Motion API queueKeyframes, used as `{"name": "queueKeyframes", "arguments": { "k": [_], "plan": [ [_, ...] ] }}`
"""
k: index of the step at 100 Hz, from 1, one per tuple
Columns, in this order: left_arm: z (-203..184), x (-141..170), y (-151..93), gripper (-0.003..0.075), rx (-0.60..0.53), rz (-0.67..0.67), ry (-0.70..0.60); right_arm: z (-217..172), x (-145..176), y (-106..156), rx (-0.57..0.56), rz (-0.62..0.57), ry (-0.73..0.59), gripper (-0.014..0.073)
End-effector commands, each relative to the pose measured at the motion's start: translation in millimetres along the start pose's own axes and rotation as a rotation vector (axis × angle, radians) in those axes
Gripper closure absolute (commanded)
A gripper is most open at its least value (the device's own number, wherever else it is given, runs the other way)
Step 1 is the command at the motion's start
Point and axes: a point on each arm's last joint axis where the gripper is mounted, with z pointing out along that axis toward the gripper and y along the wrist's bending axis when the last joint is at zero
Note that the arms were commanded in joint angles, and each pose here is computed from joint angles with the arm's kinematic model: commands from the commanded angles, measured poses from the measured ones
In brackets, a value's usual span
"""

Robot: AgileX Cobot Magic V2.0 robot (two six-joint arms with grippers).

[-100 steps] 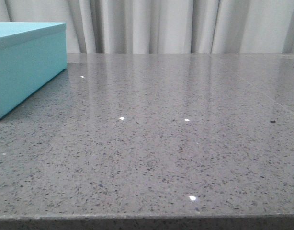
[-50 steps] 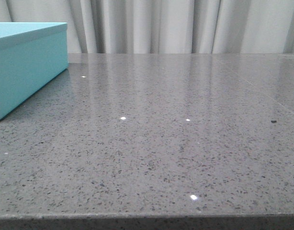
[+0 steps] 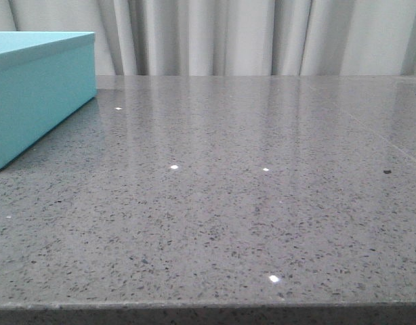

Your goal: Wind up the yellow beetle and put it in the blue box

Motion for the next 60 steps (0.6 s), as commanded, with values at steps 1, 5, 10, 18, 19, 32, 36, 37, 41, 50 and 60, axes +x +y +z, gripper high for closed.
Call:
{"name": "queueKeyframes", "arguments": {
  "k": [1, 5, 10, 18, 19, 32, 36, 37, 41, 50, 60],
  "plan": [
    [-1.9, -1.1, 0.5, 0.0739, -0.004, -0.018, -0.085, -0.2, -15.0, 1.7, -0.008, -0.018, -0.096, 0.0662],
    [-1.9, -1.1, 0.5, 0.0738, -0.004, -0.018, -0.085, -0.2, -15.1, 1.7, -0.006, -0.042, -0.097, 0.0662],
    [-1.9, -1.1, 0.5, 0.0739, -0.004, -0.018, -0.085, -0.3, -15.4, 1.5, -0.003, -0.067, -0.100, 0.0662],
    [-1.9, -1.1, 0.5, 0.0739, -0.004, -0.018, -0.085, -0.2, -15.2, 1.5, -0.002, -0.069, -0.099, 0.0662],
    [-1.9, -1.1, 0.5, 0.0739, -0.004, -0.018, -0.085, -0.2, -15.2, 1.5, -0.002, -0.069, -0.099, 0.0662],
    [-1.9, -1.1, 0.5, 0.0739, -0.004, -0.018, -0.085, -0.2, -15.2, 1.5, -0.002, -0.069, -0.099, 0.0662],
    [-1.9, -1.1, 0.5, 0.0739, -0.004, -0.018, -0.085, -0.2, -15.2, 1.5, -0.002, -0.069, -0.099, 0.0662],
    [-1.9, -1.1, 0.5, 0.0739, -0.004, -0.018, -0.085, -0.2, -15.2, 1.5, -0.002, -0.069, -0.099, 0.0662],
    [-1.9, -1.1, 0.5, 0.0739, -0.004, -0.018, -0.085, 0.0, -14.1, 1.3, -0.002, -0.073, -0.097, 0.0662],
    [-1.9, -1.1, 0.5, 0.0739, -0.004, -0.018, -0.085, -0.3, -8.6, -0.1, 0.010, -0.113, -0.090, 0.0662],
    [-1.9, -1.1, 0.5, 0.0739, -0.004, -0.018, -0.085, -1.4, 1.3, -3.1, 0.036, -0.146, -0.075, 0.0662]
  ]
}}
